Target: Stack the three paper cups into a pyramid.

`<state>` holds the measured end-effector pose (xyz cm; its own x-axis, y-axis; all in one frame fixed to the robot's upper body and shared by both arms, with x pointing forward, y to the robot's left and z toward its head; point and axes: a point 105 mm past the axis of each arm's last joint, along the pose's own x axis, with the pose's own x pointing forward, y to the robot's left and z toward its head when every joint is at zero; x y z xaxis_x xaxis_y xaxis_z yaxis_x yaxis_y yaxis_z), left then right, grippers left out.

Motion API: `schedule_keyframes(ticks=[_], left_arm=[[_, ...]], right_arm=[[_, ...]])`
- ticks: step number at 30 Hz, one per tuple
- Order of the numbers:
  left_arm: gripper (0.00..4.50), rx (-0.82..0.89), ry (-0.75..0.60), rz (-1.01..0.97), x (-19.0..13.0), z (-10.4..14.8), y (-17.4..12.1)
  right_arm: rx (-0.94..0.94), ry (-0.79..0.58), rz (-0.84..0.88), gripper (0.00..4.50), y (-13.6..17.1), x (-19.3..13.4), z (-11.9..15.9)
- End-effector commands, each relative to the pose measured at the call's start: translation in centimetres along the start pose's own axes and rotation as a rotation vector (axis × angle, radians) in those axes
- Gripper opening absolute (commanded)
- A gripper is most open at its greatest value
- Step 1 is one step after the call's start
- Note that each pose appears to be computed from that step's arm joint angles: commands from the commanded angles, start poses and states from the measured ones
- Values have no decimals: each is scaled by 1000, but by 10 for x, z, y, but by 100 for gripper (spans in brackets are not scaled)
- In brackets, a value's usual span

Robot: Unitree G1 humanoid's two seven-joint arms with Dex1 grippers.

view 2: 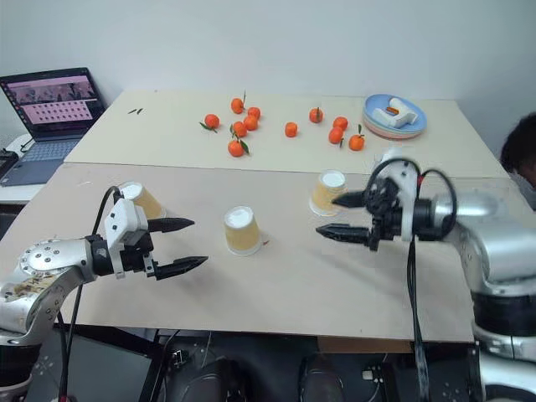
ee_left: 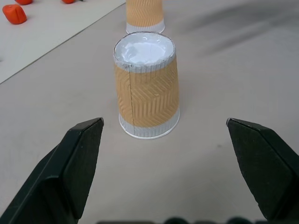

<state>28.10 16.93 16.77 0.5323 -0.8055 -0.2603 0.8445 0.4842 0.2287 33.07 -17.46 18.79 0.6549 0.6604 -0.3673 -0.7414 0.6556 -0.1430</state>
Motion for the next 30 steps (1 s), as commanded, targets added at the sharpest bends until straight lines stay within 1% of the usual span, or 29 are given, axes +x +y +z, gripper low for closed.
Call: schedule_keyframes(ticks=[1, 5, 14, 19, 24, 30], left_arm=[[450, 55, -32, 15, 2, 14, 5], [450, 62, -36, 25, 3, 16, 7], [450, 68, -31, 61, 0, 15, 13], [450, 67, -27, 81, -2, 13, 14], [450, 66, -25, 90, -3, 13, 14], [450, 65, -20, 98, -4, 12, 14]], right_arm=[[-34, 26, -293, 443, -37, 14, -3], [-14, -16, -414, 443, -55, 26, 3], [12, -108, -413, 443, -64, 44, 29], [34, -168, -358, 443, -57, 60, 50], [43, -176, -331, 443, -55, 73, 54], [52, -171, -332, 443, -59, 78, 51]])
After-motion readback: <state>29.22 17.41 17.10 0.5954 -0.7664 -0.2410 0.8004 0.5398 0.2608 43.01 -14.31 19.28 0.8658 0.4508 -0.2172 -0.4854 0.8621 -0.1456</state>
